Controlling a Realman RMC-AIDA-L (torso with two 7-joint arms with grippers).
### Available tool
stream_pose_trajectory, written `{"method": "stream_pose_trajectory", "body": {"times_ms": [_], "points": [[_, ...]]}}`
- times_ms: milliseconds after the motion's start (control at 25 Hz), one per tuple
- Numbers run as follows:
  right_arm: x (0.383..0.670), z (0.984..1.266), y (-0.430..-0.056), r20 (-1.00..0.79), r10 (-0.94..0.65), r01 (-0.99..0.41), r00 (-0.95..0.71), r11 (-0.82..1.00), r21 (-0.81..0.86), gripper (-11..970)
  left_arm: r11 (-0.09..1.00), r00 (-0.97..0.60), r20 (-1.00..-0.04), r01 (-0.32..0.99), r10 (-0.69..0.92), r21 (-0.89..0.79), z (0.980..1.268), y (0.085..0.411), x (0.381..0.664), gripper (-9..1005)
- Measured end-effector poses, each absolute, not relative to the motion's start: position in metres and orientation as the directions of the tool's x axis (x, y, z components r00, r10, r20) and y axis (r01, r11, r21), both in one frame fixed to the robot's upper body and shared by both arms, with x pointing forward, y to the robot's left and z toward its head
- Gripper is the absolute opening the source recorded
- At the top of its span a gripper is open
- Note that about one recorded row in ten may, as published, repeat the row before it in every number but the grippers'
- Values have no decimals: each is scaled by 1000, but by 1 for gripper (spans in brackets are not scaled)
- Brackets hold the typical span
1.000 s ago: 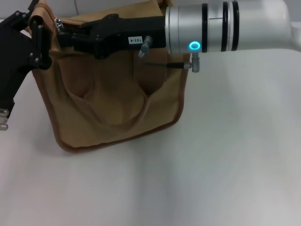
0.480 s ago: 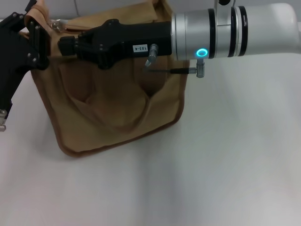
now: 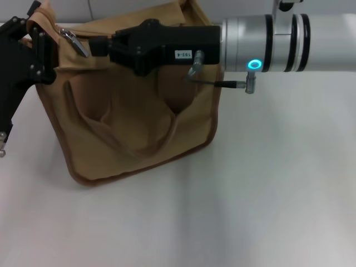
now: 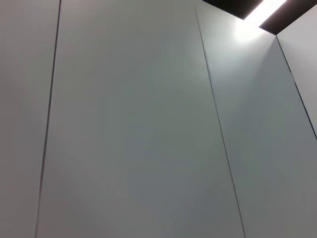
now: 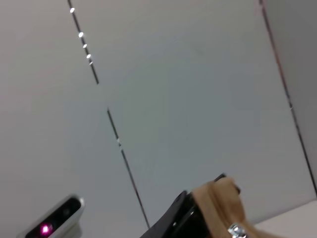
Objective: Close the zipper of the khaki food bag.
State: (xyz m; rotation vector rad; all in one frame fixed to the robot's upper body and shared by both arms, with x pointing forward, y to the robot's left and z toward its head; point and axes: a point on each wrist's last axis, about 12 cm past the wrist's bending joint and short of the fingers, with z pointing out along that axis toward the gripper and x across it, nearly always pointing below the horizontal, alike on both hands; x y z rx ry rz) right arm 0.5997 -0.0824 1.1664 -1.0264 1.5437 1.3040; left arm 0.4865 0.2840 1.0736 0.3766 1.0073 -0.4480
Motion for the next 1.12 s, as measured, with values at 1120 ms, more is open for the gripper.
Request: {"method": "stream_pose_trajectory", "body": {"times_ms": [1120], "points": [[603, 1167, -55, -957, -120, -958, -263, 147, 245, 250, 833, 469, -859, 545, -204, 100, 1076, 280, 486, 49]]}}
